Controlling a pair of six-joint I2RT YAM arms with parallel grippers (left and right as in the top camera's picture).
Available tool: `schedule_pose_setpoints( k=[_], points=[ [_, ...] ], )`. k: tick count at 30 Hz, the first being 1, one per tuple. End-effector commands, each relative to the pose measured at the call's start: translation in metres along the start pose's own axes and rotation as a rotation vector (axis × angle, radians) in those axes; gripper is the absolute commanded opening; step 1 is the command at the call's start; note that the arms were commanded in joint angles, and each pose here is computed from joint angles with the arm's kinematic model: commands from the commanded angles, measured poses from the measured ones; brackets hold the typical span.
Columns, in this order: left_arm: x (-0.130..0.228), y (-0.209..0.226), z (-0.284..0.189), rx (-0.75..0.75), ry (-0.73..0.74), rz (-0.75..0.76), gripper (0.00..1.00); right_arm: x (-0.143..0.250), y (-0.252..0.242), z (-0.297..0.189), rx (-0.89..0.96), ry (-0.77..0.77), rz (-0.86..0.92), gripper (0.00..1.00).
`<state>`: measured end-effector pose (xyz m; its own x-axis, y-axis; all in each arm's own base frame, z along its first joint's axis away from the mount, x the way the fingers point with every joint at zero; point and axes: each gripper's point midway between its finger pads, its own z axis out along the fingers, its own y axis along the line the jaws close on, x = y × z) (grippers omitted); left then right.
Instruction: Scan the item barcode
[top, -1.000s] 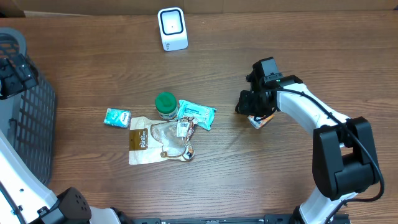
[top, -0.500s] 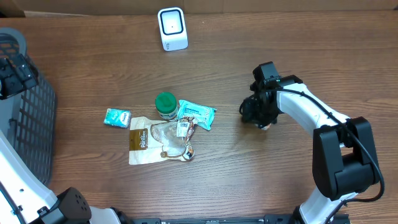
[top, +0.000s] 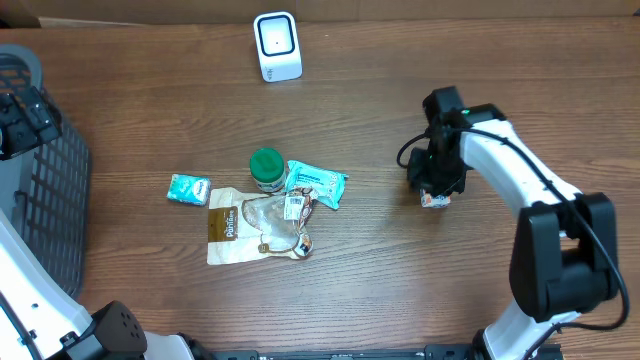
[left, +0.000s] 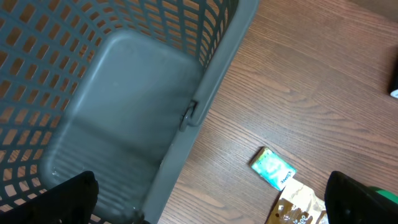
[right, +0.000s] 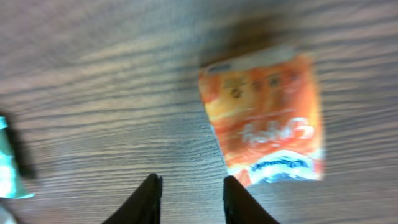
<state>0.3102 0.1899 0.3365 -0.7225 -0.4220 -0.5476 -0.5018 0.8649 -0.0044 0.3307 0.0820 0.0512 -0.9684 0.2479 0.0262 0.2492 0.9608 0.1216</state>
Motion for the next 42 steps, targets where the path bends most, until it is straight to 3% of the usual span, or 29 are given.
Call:
schedule_pose_setpoints(
  k=[1, 5, 16, 26, 42],
  points=[
    [-0.003, 0.001, -0.001, -0.005, -0.008, 0.010, 1.00, -0.017, -0.014, -0.030, 0.002, -0.091, 0.046, 0.34],
    [-0.003, 0.001, -0.001, -0.005, -0.008, 0.010, 1.00, -0.019, -0.043, -0.027, 0.016, -0.071, 0.088, 0.33],
    [-0.003, 0.001, -0.001, -0.005, -0.008, 0.010, 1.00, -0.007, -0.055, -0.025, -0.344, 0.033, 0.077, 0.28],
    [-0.003, 0.001, -0.001, -0.005, -0.008, 0.010, 1.00, 0.009, -0.064, 0.021, -0.365, 0.029, 0.122, 0.29],
    [-0.003, 0.001, -0.001, -0.005, -0.008, 0.010, 1.00, 0.005, -0.069, 0.049, -0.372, -0.057, 0.148, 0.28]
  ],
)
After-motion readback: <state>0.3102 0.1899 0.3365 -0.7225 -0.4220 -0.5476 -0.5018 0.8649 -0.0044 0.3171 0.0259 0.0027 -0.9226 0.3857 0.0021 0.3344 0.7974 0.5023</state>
